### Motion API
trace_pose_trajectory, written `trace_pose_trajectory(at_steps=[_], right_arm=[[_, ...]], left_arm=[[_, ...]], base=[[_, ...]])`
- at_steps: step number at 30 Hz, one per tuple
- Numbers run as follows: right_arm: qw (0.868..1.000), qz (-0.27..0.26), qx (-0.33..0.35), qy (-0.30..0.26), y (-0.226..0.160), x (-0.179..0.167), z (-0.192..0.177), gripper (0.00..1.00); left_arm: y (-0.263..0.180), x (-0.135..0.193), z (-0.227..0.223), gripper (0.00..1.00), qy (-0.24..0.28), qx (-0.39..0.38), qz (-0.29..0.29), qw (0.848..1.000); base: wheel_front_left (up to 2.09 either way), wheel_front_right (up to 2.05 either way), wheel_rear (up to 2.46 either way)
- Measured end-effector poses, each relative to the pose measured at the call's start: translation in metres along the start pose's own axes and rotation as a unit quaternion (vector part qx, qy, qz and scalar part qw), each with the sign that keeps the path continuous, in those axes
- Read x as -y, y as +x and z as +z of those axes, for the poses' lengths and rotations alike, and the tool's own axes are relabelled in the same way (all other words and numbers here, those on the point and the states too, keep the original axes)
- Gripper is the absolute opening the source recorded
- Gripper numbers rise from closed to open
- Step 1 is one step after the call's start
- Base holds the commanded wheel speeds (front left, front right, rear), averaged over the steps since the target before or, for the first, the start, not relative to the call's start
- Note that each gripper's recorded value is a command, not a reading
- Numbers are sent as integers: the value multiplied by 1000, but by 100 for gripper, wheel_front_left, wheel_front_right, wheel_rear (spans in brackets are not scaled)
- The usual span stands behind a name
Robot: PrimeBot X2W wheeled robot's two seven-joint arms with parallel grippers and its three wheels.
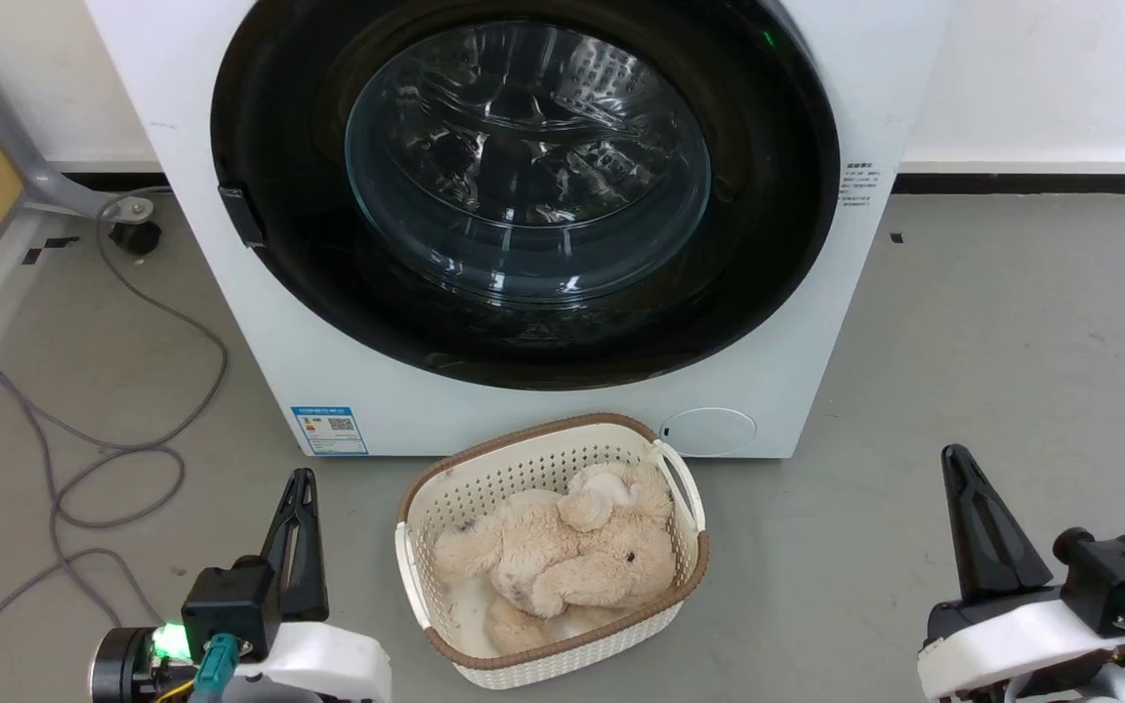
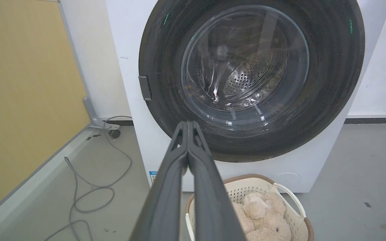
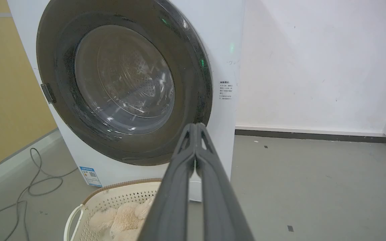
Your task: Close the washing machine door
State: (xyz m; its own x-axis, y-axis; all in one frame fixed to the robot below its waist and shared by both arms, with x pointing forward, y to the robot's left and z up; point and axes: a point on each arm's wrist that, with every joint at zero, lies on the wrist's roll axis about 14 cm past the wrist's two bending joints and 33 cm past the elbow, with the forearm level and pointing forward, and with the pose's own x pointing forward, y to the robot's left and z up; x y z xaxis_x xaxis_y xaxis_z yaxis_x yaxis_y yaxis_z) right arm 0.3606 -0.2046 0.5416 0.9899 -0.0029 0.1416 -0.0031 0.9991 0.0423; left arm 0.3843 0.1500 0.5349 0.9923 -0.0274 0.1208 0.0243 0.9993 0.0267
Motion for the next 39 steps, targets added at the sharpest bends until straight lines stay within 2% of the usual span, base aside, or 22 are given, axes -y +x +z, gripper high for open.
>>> trace_pose_trajectory(at_steps=[39], right_arm=[[999, 32, -31, -16, 8, -21, -6, 0]], left_arm=[[-6, -13, -4, 0, 3, -29, 7, 1000]], base=[[0, 0, 0]])
